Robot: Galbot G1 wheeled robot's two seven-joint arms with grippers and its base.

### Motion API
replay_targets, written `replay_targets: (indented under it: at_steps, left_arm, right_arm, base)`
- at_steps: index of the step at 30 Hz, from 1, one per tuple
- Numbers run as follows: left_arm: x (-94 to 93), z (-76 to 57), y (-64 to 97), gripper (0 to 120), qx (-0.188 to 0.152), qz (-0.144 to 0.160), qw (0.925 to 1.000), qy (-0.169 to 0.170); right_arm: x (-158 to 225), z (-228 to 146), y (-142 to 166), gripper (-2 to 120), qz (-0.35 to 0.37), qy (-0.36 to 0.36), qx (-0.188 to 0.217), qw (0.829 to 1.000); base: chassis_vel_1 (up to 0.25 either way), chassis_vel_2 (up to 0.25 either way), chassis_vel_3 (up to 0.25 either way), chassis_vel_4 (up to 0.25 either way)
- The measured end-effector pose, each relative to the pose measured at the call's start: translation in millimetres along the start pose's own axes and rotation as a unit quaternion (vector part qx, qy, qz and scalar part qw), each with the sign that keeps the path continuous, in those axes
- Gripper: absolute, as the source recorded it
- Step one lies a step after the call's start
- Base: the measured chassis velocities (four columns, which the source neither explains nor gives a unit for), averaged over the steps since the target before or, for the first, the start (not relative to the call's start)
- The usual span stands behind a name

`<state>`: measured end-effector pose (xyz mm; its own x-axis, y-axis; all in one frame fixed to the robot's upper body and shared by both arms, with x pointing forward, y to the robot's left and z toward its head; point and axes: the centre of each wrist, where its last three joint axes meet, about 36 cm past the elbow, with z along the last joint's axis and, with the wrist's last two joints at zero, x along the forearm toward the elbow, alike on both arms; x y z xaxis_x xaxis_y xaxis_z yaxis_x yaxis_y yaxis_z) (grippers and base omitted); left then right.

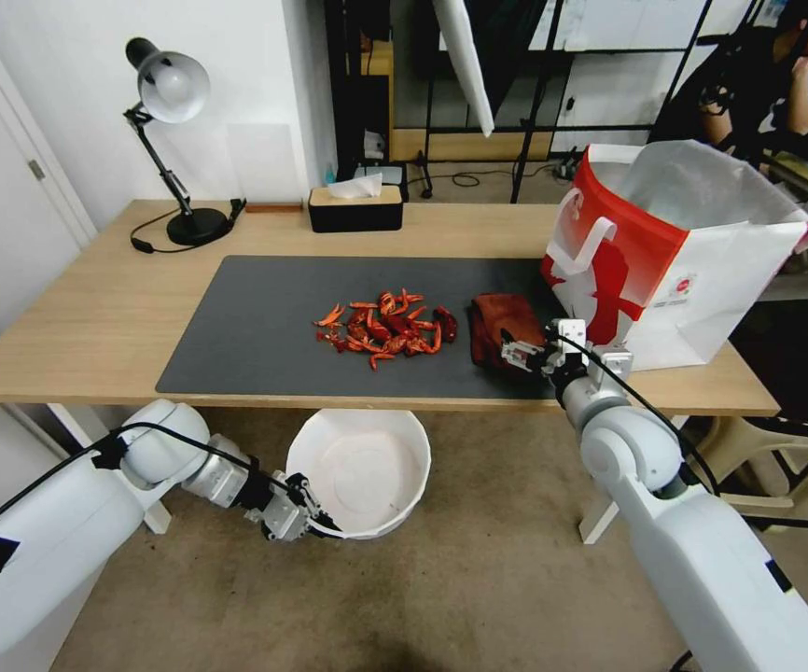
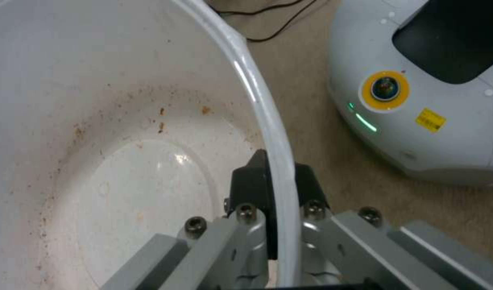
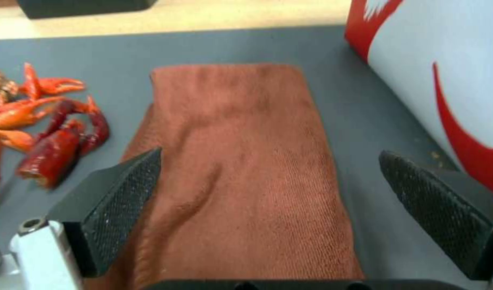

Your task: Sweep shrimp from table into container with towel, then put container into takeout bag.

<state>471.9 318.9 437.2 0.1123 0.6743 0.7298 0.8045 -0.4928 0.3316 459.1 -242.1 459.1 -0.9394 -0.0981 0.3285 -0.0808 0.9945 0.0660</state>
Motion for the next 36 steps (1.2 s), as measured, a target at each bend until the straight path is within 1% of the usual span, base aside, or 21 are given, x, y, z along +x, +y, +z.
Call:
replay_targets:
  at_steps: [6,9,11,12,13,15,16,17,21,22,24,25,26,28,29,30,31,32,33,34,36]
  left_arm:
    - [4.6,0.4,3.5,0,-0.003,-0.006,1.0,0.0]
    - [5.5,0.7,4.2,0,-0.003,-0.007,1.0,0.0]
    - [5.4,1.3,4.2,0,-0.002,-0.007,1.0,0.0]
    - [3.9,2.0,3.8,0,-0.001,-0.008,1.0,-0.001]
    - [3.9,2.0,3.8,0,-0.001,-0.008,1.0,-0.001]
    - [2.1,2.6,3.0,0,0.001,-0.007,1.0,-0.003]
    - [1.5,3.2,2.6,0,0.001,-0.007,1.0,-0.004]
    - [1.5,3.2,2.6,0,0.001,-0.007,1.0,-0.004]
    - [1.9,3.8,3.2,0,0.001,-0.009,1.0,-0.004]
    - [1.9,3.8,3.2,0,0.001,-0.009,1.0,-0.004]
    - [2.3,3.7,3.5,0,0.001,-0.009,0.9999,-0.004]
    - [2.3,3.7,3.5,0,0.001,-0.009,0.9999,-0.004]
    - [2.6,3.7,3.5,0,0.001,-0.01,0.9999,-0.004]
    - [3.3,3.7,3.7,0,0.001,-0.011,0.9999,-0.004]
    - [3.3,3.7,3.7,0,0.001,-0.011,0.9999,-0.004]
    - [3.8,3.8,3.5,0,0.002,-0.011,0.9999,-0.004]
    - [4.0,4.0,3.2,0,0.002,-0.011,0.9999,-0.004]
    - [4.3,4.2,2.6,0,0.002,-0.011,0.9999,-0.004]
    - [4.3,4.2,2.6,0,0.002,-0.011,0.9999,-0.004]
    - [4.5,4.4,2.1,0,0.002,-0.012,0.9999,-0.004]
    - [5.2,4.7,1.7,0,0.002,-0.012,0.9999,-0.004]
  right_arm:
    - [-20,-5,1,100,-0.004,0.015,-0.002,1.0]
    - [-25,-8,3,98,-0.003,0.017,-0.003,1.0]
    - [-29,-10,4,89,-0.001,0.023,-0.004,1.0]
    - [-34,-9,3,80,0.001,0.031,-0.004,1.0]
    - [-34,-9,3,80,0.001,0.031,-0.004,1.0]
    - [-37,-8,3,73,0.002,0.036,-0.003,0.999]
    - [-38,-7,3,67,0.001,0.039,-0.003,0.999]
    - [-38,-7,3,67,0.001,0.039,-0.003,0.999]
    - [-41,-5,6,49,-0.003,0.045,-0.004,0.999]
    - [-41,-5,6,49,-0.003,0.045,-0.004,0.999]
    - [-41,-5,7,39,-0.005,0.047,-0.004,0.999]
    - [-41,-5,7,39,-0.005,0.047,-0.004,0.999]
    - [-41,-4,7,33,-0.005,0.047,-0.005,0.999]
    - [-41,-3,7,24,-0.006,0.048,-0.006,0.999]
    - [-41,-3,7,24,-0.006,0.048,-0.006,0.999]
    - [-41,-3,6,18,-0.007,0.048,-0.006,0.999]
    - [-41,-3,5,17,-0.008,0.048,-0.006,0.999]
    - [-40,-3,3,11,-0.008,0.047,-0.006,0.999]
    - [-40,-3,3,11,-0.008,0.047,-0.006,0.999]
    - [-39,-5,1,8,-0.008,0.046,-0.006,0.999]
    - [-38,-8,-2,5,-0.007,0.042,-0.003,0.999]
  base:
    - [0.0,0.0,0.0,0.0]
    - [0.0,0.0,0.0,0.0]
    - [0.0,0.0,0.0,0.0]
    - [0.0,0.0,0.0,0.0]
    - [0.0,0.0,0.0,0.0]
    - [0.0,0.0,0.0,0.0]
    - [0.0,0.0,0.0,0.0]
    - [0.0,0.0,0.0,0.0]
    - [0.0,0.0,0.0,0.0]
    - [0.0,0.0,0.0,0.0]
    - [0.0,0.0,0.0,0.0]
    - [0.0,0.0,0.0,0.0]
    - [0.0,0.0,0.0,0.0]
    - [0.0,0.0,0.0,0.0]
    - [0.0,0.0,0.0,0.0]
    - [0.0,0.0,0.0,0.0]
    - [0.0,0.0,0.0,0.0]
    - [0.0,0.0,0.0,0.0]
    - [0.0,0.0,0.0,0.0]
    - [0.0,0.0,0.0,0.0]
    - [0.0,0.0,0.0,0.0]
